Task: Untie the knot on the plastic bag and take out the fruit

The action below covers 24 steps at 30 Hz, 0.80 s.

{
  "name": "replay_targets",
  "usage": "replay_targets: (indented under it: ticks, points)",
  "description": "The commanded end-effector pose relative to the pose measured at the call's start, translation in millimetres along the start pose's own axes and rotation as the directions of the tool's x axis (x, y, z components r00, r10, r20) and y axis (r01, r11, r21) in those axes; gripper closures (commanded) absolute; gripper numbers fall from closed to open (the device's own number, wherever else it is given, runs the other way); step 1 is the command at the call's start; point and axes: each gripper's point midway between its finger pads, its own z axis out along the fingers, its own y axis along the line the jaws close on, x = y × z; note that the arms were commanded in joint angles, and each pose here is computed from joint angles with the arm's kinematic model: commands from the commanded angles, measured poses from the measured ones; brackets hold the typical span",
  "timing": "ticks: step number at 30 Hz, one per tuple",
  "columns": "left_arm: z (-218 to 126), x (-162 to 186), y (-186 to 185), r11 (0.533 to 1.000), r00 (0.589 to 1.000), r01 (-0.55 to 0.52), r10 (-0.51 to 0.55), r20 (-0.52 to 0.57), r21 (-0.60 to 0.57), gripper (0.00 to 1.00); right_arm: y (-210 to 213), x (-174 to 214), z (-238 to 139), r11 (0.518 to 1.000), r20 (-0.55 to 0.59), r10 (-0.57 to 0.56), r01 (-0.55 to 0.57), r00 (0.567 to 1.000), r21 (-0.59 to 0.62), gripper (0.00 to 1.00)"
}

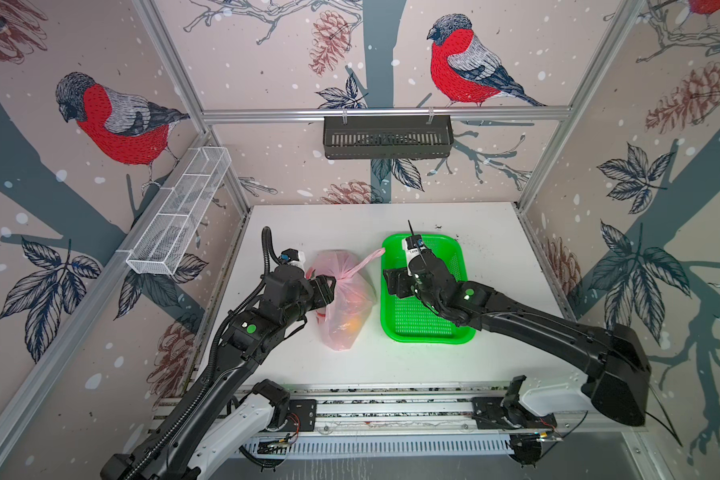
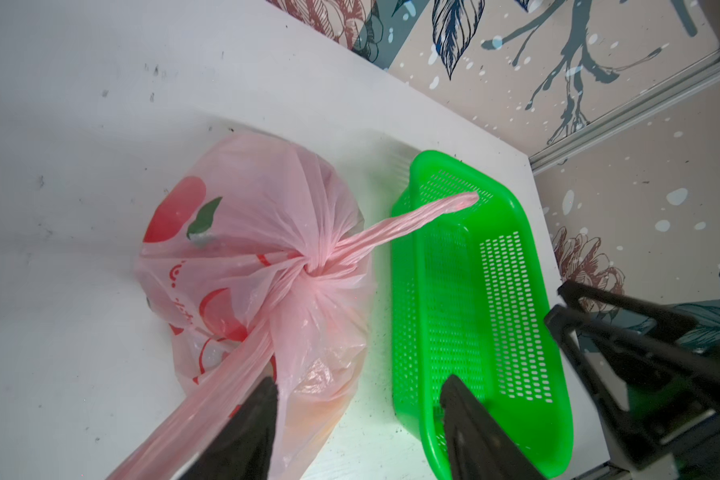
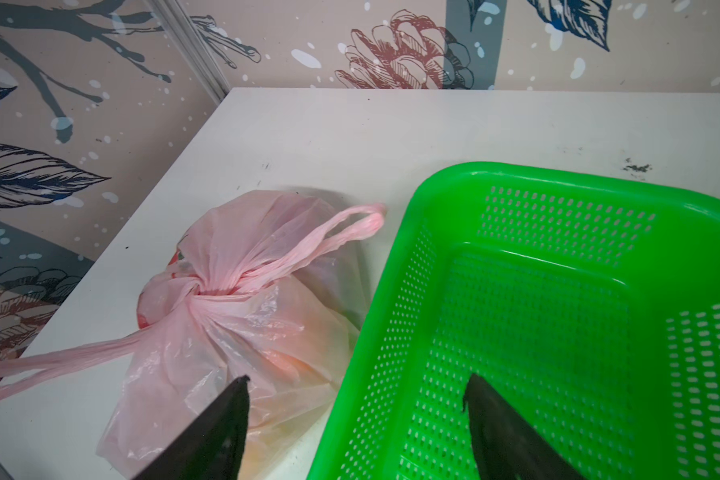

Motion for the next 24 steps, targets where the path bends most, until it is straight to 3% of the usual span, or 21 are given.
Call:
replay_targets:
  ticks: [1, 6, 13, 19, 21, 24]
  points:
    - [-1, -9, 10, 0.991, 0.997, -0.082, 0.081, -0.012, -0.103, 0.33, 24, -8, 5, 0.999, 0.051, -0.026, 0.028, 0.998, -0.039, 0.19]
    - [34, -31, 17, 0.980, 0.988, -0.137, 0.125, -0.092, -0.143, 0.27, 66, 11, 28, 0.990, 0.000, -0.107, 0.107, 0.994, -0.095, 0.20]
    - [90, -52, 22, 0.978, 0.967, -0.184, 0.162, -0.194, -0.099, 0.25, 103, 40, 57, 0.969, -0.056, -0.211, 0.201, 0.976, -0.142, 0.18]
    - [139, -38, 24, 0.979, 0.927, -0.196, 0.166, -0.336, -0.058, 0.25, 116, 60, 80, 0.961, -0.101, -0.233, 0.213, 0.967, -0.176, 0.17]
    - [154, -25, 31, 0.977, 0.896, -0.206, 0.165, -0.412, -0.056, 0.25, 119, 68, 87, 0.960, -0.118, -0.232, 0.208, 0.966, -0.187, 0.17]
    - [175, -9, 42, 0.977, 0.867, -0.204, 0.149, -0.475, -0.065, 0.31, 126, 79, 97, 0.957, -0.140, -0.225, 0.192, 0.964, -0.216, 0.17]
